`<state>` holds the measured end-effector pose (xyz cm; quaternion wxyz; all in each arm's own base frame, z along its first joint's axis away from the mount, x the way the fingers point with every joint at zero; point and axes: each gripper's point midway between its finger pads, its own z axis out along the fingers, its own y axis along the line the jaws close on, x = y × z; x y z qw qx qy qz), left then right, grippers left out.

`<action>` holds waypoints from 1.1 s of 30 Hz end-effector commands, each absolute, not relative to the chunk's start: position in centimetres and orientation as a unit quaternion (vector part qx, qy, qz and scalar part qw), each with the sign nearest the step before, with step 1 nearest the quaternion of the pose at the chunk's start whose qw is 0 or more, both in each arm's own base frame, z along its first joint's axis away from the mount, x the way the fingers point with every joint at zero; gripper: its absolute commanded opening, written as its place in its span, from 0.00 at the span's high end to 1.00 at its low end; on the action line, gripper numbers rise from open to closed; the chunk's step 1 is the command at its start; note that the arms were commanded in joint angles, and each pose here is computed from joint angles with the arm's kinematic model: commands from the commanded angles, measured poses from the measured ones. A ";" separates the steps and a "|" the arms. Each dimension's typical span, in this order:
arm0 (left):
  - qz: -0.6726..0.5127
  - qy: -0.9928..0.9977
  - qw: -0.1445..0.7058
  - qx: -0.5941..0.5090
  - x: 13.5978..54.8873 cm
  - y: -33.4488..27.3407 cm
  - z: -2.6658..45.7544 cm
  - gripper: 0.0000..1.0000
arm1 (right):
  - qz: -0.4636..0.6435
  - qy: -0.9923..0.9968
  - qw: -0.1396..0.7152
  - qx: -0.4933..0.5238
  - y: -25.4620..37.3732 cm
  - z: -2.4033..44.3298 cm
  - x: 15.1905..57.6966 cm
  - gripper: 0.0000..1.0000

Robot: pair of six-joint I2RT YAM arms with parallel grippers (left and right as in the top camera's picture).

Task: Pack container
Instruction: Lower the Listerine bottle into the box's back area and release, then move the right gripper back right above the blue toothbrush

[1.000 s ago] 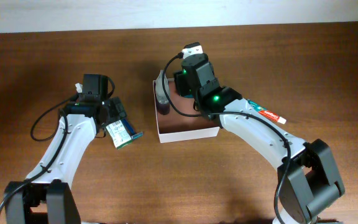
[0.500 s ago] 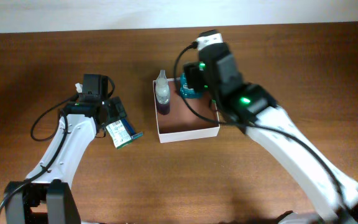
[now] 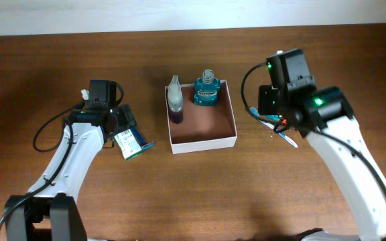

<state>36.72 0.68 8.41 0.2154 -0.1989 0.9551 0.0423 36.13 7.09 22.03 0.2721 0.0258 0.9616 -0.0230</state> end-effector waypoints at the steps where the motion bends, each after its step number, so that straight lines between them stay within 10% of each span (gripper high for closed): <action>1: 0.047 0.954 0.213 -0.204 36.6 0.8 8.2 0.01 | 0.013 0.981 0.193 0.023 8.6 17.4 36.0 0.96; 33: 0.047 0.954 0.213 -0.204 36.6 0.8 8.2 0.01 | 0.105 0.992 0.069 0.006 12.7 7.9 34.5 0.96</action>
